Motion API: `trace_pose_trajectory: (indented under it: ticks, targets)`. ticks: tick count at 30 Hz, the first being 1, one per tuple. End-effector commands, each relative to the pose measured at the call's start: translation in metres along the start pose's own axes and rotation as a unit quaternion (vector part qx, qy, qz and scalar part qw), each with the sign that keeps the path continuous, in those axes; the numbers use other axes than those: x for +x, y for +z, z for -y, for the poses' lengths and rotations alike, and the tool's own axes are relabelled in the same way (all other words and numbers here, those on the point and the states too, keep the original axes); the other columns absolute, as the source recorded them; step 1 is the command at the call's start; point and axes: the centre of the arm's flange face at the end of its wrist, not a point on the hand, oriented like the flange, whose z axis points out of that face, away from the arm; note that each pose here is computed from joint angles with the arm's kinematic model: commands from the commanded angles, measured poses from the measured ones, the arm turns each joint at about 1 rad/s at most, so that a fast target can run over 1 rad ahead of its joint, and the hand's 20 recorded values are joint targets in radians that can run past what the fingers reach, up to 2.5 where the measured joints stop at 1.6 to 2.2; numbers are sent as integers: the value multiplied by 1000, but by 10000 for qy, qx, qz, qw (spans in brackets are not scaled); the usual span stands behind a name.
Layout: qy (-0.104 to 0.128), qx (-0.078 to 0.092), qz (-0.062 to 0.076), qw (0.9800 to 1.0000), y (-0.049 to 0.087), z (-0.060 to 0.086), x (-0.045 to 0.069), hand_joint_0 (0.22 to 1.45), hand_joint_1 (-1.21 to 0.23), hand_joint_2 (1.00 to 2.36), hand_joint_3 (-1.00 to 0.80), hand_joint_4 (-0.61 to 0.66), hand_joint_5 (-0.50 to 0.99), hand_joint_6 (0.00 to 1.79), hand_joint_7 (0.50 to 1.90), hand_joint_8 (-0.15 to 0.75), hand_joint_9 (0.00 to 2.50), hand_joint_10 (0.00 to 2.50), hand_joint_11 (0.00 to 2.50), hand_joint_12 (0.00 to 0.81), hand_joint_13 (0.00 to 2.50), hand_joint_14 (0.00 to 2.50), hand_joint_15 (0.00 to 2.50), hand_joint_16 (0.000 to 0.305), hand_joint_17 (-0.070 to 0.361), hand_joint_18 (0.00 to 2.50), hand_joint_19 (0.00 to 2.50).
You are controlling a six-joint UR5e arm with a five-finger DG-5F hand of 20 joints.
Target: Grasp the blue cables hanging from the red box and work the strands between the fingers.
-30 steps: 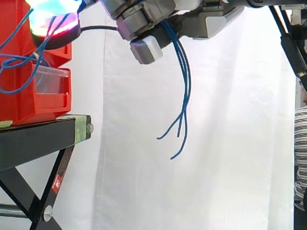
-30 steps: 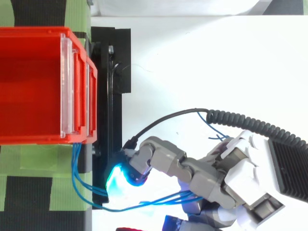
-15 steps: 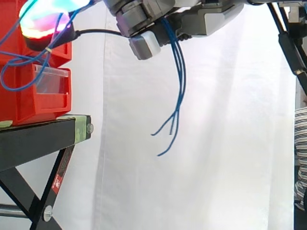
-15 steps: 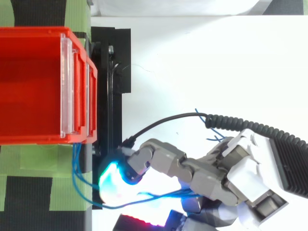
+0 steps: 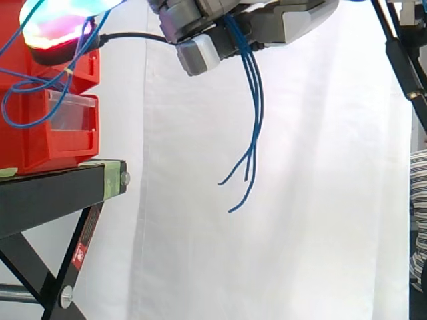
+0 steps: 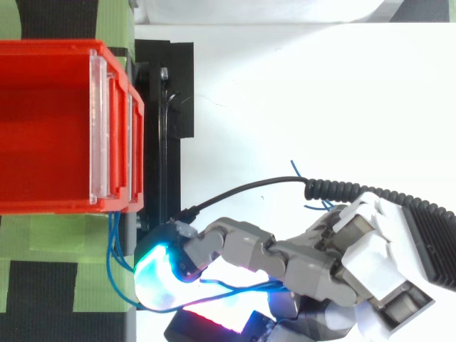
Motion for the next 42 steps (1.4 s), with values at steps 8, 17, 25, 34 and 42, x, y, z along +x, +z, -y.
trace_pose_trajectory:
  ticks: [8,17,25,34,42]
  targets:
    - [94,7,-4,10000,0,0,1,830,-671,1014,-394,220,396,15,1348,384,987,2500,2500,419,1081,2500,1644,46,104,1462,1184]
    - [134,6,-14,9999,-1,0,0,812,-657,1015,-533,205,393,3,1522,384,987,2500,2500,419,1081,2500,1644,46,104,1462,1184]
    - [114,18,-18,9999,-1,1,1,795,-653,1013,-621,205,393,0,1560,384,987,2500,2500,419,1081,2500,1644,46,104,1462,1184]
    - [121,16,-15,9999,-1,0,0,756,-673,1008,-766,217,321,68,1518,384,987,2500,2500,419,1081,2500,1644,46,104,1462,1184]
    - [107,20,-20,9999,-1,2,1,741,-680,1003,-917,227,316,84,1498,384,987,2500,2500,419,1081,2500,1644,46,104,1462,1184]
